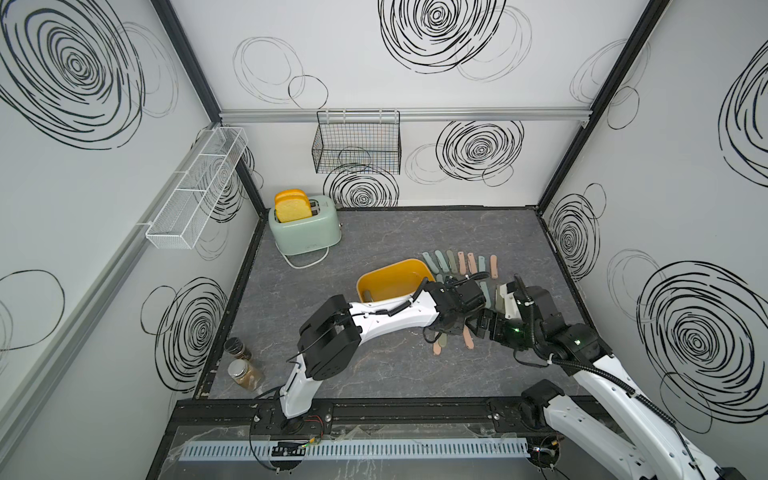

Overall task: Take the fruit knife out of the storage box
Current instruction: Place the fruit knife at the center of the board.

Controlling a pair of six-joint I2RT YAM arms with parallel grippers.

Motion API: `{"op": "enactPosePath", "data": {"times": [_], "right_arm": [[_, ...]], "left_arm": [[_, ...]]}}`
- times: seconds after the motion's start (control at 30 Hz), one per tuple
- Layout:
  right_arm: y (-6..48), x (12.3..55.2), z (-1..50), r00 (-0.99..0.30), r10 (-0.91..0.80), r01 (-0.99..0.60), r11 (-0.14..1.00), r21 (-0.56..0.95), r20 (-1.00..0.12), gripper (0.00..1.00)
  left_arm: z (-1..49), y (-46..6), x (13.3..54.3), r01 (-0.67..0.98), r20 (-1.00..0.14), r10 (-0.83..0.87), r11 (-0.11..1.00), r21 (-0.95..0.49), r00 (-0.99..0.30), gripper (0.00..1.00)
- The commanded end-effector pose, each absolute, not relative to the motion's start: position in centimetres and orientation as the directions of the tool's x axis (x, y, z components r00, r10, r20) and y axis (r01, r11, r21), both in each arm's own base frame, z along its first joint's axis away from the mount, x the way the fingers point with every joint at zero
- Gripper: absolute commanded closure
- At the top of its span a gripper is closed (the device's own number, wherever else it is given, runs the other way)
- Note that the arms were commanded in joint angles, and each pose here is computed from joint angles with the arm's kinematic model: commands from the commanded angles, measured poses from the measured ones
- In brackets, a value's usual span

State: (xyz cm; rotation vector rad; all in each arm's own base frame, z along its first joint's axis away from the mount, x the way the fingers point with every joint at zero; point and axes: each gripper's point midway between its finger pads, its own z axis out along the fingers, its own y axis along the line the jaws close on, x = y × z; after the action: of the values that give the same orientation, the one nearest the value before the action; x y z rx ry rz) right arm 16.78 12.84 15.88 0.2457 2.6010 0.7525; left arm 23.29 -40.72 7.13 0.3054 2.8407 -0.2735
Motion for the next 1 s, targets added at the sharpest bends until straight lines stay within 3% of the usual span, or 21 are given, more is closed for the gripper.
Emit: {"op": "enactPosePath", "data": {"times": [0.0,0.27,0.57,0.77,0.97], "right_arm": [[11.6,15.3,15.6,-0.900,0.315,0.120,0.844,0.522,-0.302,0.01],[10.7,13.9,15.5,-0.903,0.317,0.138,0.853,0.503,-0.290,0.01],[10.8,14.1,15.6,-0.904,0.309,0.127,0.855,0.503,-0.296,0.01],[11.5,15.3,16.6,-0.898,0.294,0.095,0.855,0.509,-0.326,0.01],[12.0,17.0,19.0,-0.881,0.276,0.046,0.858,0.512,-0.384,0.01]], "left_arm": [[5.3,-42.5,23.2,0.217,-0.267,0.160,0.956,-0.200,-0.950,0.75],[2.3,-43.7,23.5,0.230,-0.244,0.181,0.954,-0.193,-0.953,0.74],[2.3,-44.2,24.3,0.244,-0.257,0.184,0.944,-0.222,-0.949,0.63],[7.1,-44.7,25.9,0.251,-0.316,0.150,0.919,-0.306,-0.937,0.42],[13.7,-43.4,28.5,0.218,-0.375,0.066,0.900,-0.378,-0.925,0.35]]}}
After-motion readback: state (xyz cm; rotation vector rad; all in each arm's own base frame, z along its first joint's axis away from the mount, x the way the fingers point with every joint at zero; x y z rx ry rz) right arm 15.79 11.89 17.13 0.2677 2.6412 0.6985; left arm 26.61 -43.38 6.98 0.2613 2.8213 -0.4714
